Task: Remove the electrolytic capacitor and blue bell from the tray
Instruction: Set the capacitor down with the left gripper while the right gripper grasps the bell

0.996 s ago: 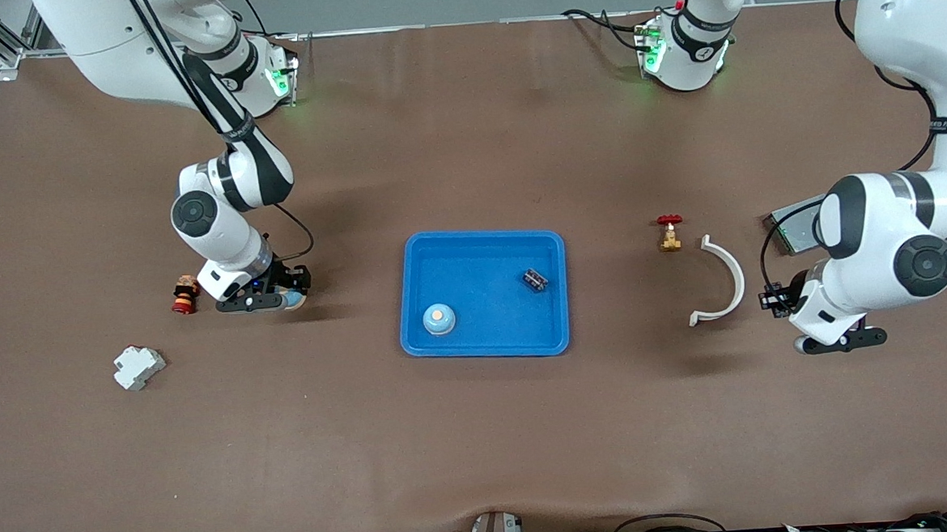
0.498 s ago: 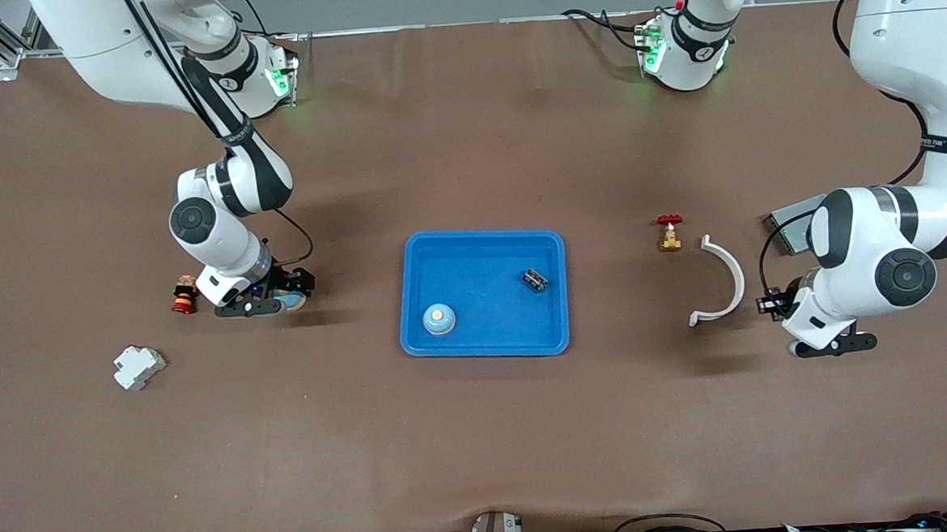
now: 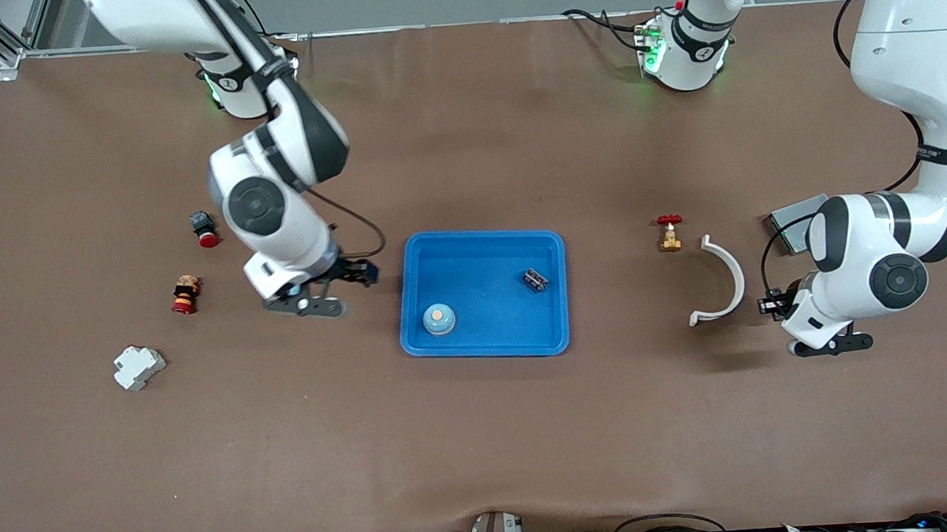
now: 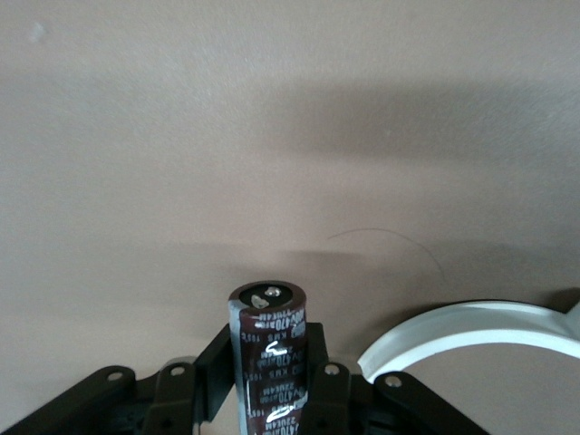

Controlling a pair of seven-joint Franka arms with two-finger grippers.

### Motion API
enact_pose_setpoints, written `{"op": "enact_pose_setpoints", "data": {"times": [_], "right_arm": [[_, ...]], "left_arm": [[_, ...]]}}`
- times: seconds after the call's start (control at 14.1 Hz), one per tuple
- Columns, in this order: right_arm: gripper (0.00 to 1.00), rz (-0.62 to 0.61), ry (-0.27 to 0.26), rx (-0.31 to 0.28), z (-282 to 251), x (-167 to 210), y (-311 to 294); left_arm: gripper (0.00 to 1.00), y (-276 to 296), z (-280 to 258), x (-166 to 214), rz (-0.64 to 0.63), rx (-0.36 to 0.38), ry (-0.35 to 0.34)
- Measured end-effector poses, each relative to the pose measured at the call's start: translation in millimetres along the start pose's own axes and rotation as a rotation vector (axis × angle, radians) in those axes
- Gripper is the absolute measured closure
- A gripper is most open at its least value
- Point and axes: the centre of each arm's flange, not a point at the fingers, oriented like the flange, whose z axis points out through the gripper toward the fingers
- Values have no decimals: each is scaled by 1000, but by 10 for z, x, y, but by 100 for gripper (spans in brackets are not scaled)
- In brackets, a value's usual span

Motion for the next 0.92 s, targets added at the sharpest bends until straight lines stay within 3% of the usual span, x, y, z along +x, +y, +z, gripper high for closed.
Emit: {"op": "enact_pose_setpoints", "data": {"times": [0.43,0.92], "right_arm": [[0,133,10,39,586,-165,-947],[0,161,37,75,1007,67,-1056]], "left_arm": [[66,18,251,-4,3,-3,-32],[66,28,326,-5,4,-5,-39]]}}
